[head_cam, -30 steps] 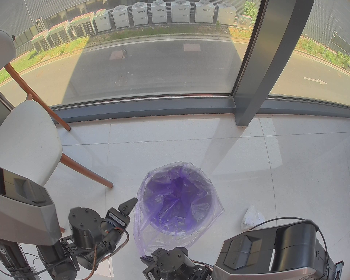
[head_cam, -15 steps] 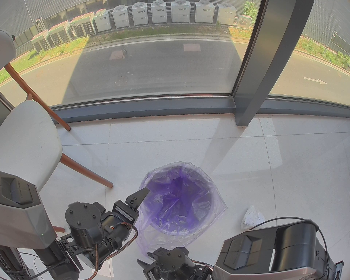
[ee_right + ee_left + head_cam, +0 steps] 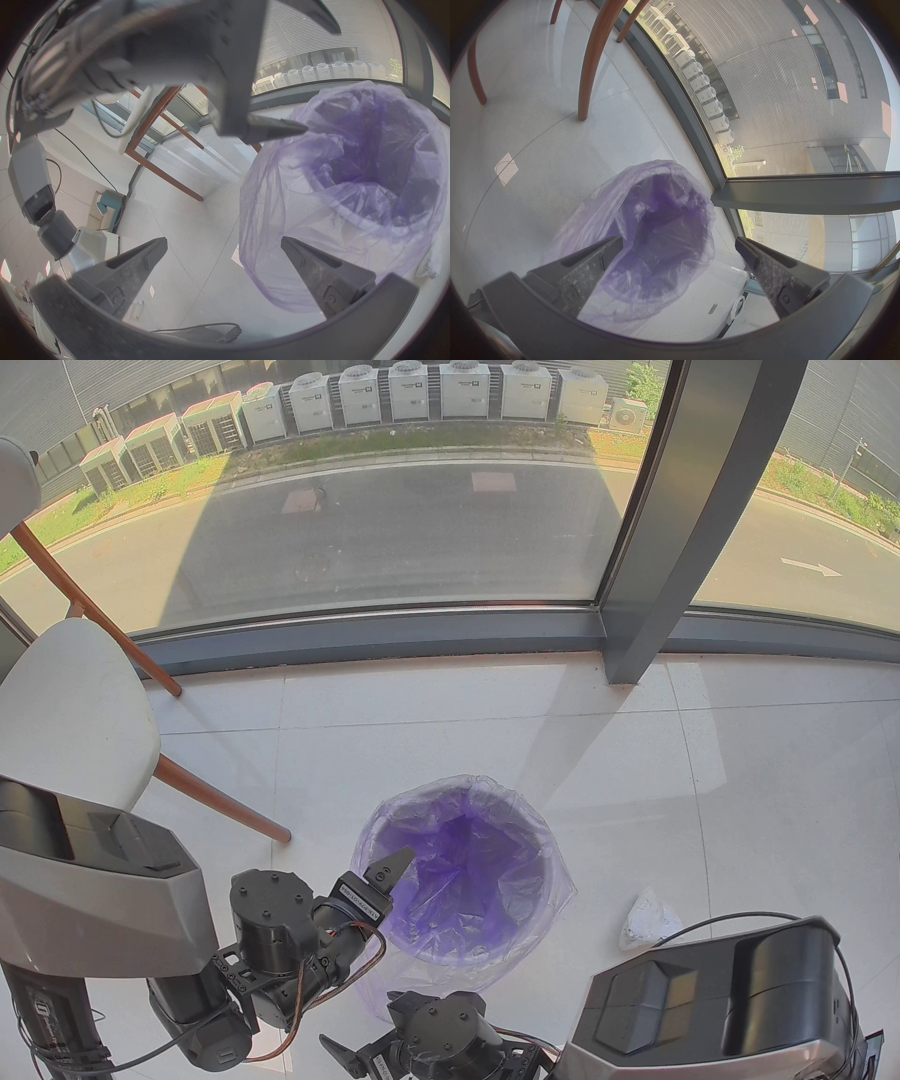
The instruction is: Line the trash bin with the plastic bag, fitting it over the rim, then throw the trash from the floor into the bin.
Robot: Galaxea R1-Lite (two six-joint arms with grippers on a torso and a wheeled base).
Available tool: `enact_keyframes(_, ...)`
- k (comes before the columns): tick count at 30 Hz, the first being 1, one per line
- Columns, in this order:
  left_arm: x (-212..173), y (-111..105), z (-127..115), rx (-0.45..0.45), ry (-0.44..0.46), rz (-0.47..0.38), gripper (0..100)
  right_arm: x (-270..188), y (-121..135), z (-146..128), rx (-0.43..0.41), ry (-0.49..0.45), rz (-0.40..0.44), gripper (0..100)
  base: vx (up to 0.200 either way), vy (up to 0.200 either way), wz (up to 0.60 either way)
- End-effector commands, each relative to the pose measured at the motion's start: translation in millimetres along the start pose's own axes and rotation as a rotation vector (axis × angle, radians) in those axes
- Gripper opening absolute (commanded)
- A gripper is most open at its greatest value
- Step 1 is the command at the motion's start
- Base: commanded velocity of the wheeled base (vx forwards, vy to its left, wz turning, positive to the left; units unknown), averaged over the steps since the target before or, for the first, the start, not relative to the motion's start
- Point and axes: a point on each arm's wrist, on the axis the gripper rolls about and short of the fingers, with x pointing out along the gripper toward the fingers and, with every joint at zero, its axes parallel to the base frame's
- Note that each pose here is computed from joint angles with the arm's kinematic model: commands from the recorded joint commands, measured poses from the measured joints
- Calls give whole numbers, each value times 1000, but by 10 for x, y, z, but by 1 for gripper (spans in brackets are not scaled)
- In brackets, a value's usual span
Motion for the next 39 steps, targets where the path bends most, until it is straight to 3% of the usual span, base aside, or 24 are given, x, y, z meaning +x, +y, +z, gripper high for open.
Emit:
enact_keyframes(1,143,116,58,-7,-29,24,100,-173,33,156,1,-26,11,100,0,0,0)
enact_keyframes(9,37,269,231,0,-70,100,100,-366,-3,250,4,-31,4,100,0,0,0)
enact_keyframes(16,23,347,242,-9,-65,133,100,-492,-108,378,23,-55,-19,100,0,0,0)
enact_keyframes(21,125,427,191,-6,-62,154,100,-691,-251,447,43,-56,-55,100,0,0,0)
enact_keyframes(26,141,465,157,-2,-60,170,100,-907,-560,535,86,-65,-140,100,0,0,0)
enact_keyframes(32,130,485,160,-2,-93,192,100,-963,-813,395,79,7,-228,100,0,0,0)
enact_keyframes(36,101,489,145,8,-92,202,100,-832,-985,95,38,111,-306,100,0,0,0)
enact_keyframes(39,105,502,153,16,-92,206,100,-778,-1068,22,18,124,-335,100,0,0,0)
